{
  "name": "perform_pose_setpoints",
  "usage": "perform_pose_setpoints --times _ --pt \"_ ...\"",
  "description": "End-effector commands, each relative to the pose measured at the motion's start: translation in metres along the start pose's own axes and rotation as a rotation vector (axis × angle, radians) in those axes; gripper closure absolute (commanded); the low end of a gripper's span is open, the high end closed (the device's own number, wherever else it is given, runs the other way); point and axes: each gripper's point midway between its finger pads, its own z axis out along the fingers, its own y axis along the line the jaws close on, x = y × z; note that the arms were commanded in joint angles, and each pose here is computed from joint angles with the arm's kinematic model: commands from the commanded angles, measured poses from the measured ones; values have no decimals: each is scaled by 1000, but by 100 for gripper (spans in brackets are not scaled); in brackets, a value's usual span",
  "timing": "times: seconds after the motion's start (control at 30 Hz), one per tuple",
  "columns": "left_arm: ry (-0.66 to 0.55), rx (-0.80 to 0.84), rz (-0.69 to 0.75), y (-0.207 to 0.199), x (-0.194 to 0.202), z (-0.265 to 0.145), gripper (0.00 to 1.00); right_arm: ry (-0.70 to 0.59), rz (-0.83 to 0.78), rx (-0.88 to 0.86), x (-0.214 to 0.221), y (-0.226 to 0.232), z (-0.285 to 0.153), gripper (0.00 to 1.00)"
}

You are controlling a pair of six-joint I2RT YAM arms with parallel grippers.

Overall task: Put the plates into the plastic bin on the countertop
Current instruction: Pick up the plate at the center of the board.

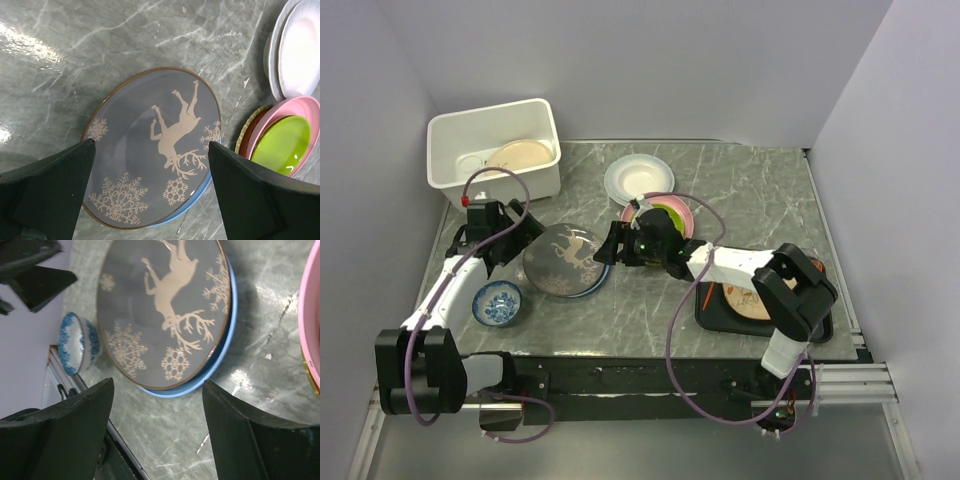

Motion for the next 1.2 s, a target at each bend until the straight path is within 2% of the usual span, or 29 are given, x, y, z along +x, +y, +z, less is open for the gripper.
perform_pose_setpoints --times 0.0,0.47,0.6,1.17 --pt "-76 18 -20 -4 -15 -12 1 11 -16 -26 -8 15 10 24" --pt "-69 -51 -39 25 0 -11 1 58 -20 23 -1 4 26 31" --pt "-65 -55 -43 29 3 -10 1 65 -31 7 1 9 32 31" --pt "-41 -45 -43 33 10 -5 1 63 -30 132 3 -12 51 31"
